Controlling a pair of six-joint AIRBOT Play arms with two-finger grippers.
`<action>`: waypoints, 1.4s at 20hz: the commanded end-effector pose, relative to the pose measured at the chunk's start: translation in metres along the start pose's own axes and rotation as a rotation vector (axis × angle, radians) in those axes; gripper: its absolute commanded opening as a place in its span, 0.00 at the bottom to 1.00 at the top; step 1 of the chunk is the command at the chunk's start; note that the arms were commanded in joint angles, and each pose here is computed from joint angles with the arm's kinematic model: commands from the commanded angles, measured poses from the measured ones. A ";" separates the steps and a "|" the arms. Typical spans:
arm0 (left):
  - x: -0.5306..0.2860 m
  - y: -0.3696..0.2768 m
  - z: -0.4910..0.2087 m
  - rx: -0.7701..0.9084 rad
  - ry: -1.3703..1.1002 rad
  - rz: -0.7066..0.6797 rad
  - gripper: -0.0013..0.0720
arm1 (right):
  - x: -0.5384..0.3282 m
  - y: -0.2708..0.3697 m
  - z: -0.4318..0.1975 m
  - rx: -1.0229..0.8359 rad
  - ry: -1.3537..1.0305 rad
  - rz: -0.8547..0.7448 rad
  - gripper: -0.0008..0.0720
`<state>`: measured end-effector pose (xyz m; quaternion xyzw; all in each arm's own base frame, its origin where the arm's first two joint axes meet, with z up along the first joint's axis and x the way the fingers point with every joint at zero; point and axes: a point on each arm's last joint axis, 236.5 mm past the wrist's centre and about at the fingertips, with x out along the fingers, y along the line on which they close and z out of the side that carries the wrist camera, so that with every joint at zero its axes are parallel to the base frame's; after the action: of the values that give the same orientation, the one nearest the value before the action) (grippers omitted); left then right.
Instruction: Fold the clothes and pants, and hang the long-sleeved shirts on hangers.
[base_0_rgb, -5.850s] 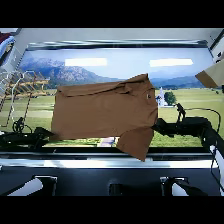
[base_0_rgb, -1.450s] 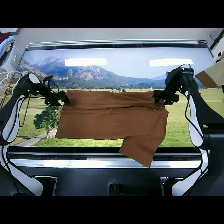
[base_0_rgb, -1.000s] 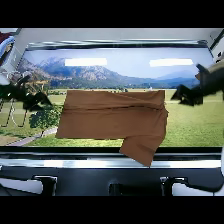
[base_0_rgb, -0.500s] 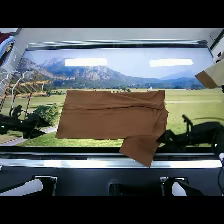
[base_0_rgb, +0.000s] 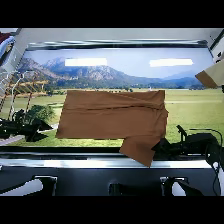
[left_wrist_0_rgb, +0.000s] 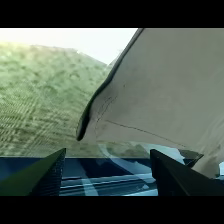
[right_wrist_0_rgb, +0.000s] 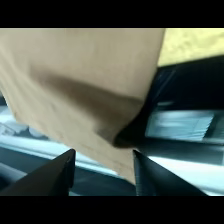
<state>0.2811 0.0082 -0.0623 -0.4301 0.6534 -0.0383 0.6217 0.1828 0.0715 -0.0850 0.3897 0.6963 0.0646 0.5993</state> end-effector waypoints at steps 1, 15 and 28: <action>0.000 0.001 0.002 0.005 -0.009 0.001 0.85 | 0.001 0.001 0.015 0.012 -0.070 0.009 0.57; 0.008 0.011 -0.002 0.038 -0.007 0.018 0.85 | 0.020 0.007 0.019 0.071 -0.125 0.103 0.05; 0.030 0.020 -0.002 0.011 -0.018 0.006 0.85 | 0.020 0.009 0.015 0.055 -0.108 0.107 0.05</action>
<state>0.2694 0.0031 -0.0932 -0.4221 0.6521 -0.0362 0.6288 0.2016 0.0832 -0.1003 0.4474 0.6407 0.0528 0.6217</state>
